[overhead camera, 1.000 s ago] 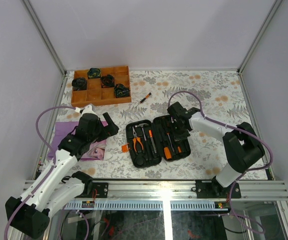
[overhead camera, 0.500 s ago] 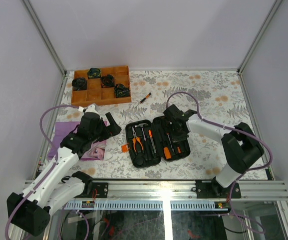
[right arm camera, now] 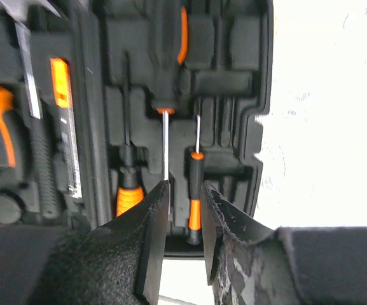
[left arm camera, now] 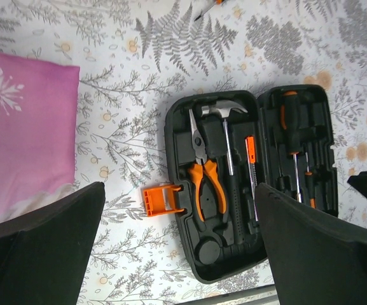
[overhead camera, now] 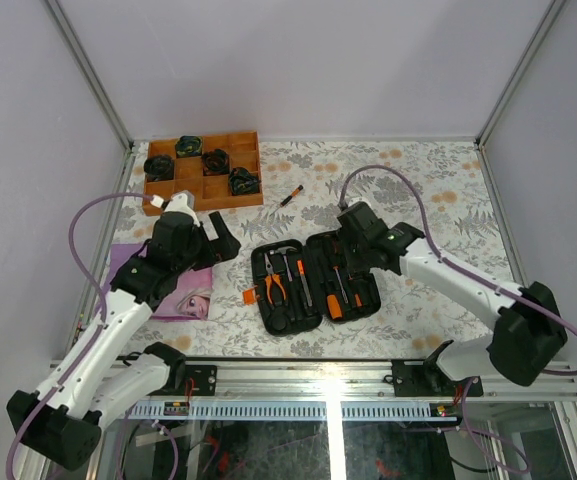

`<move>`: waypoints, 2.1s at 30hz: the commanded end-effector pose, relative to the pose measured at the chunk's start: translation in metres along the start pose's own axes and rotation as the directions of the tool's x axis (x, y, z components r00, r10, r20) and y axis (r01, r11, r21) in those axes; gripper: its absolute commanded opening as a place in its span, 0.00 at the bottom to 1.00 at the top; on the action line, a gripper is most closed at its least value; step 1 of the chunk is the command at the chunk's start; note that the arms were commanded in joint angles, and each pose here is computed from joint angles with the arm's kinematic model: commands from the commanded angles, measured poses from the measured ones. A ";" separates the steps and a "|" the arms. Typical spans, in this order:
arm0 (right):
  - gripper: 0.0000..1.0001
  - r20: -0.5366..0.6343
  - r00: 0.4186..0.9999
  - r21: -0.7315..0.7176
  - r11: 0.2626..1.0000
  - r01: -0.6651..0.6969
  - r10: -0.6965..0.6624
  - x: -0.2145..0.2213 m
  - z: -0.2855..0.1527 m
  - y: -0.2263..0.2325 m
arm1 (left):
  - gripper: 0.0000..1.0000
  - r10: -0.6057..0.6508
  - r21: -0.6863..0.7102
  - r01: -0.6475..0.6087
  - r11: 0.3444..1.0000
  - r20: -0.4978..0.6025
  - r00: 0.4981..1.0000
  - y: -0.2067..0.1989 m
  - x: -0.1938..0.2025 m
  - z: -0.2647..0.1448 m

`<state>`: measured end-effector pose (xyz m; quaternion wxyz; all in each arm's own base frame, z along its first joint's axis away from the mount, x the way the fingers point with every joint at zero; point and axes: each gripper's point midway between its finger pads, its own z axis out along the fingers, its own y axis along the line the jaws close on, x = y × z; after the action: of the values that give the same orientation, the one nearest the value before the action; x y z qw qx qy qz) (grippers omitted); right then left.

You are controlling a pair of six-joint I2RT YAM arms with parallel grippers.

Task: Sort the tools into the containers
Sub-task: Place the screwdriver in the storage box, then pick up the screwdriver from the center of the board.

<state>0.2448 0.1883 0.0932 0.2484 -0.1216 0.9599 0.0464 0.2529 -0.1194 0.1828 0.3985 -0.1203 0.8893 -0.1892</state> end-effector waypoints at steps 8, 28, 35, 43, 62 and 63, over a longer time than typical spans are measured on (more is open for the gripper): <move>0.53 0.411 0.904 -0.079 0.984 0.161 -0.115 -0.121 -0.044 0.033 | 1.00 0.104 0.003 -0.105 0.994 0.123 0.987 0.005 -0.024 -0.038; 0.78 0.549 0.742 -0.217 0.791 0.572 -0.386 -0.177 -0.002 0.112 | 1.00 0.050 -0.066 -0.037 0.997 0.206 0.977 0.022 -0.030 -0.039; 0.79 0.562 0.674 -0.261 0.671 0.694 -0.479 -0.168 0.012 0.127 | 1.00 0.051 -0.062 -0.039 0.997 0.200 0.978 0.021 -0.029 -0.037; 0.81 0.593 0.638 -0.307 0.595 0.743 -0.491 -0.187 0.020 0.119 | 1.00 0.053 -0.066 -0.041 0.997 0.191 0.980 0.022 -0.028 -0.035; 0.89 0.765 0.474 -0.406 0.246 0.880 -0.435 -0.229 0.066 0.133 | 1.00 0.062 -0.086 -0.049 0.995 0.162 0.985 0.024 -0.024 -0.028; 0.89 0.761 0.473 -0.407 0.240 0.881 -0.444 -0.230 0.073 0.132 | 1.00 0.064 -0.086 -0.051 0.995 0.156 0.986 0.024 -0.023 -0.027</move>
<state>0.4380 0.3632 0.1431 0.4064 -0.5847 0.6158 0.3373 0.2419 -0.0849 0.2050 0.4637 -0.1196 0.8674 -0.1353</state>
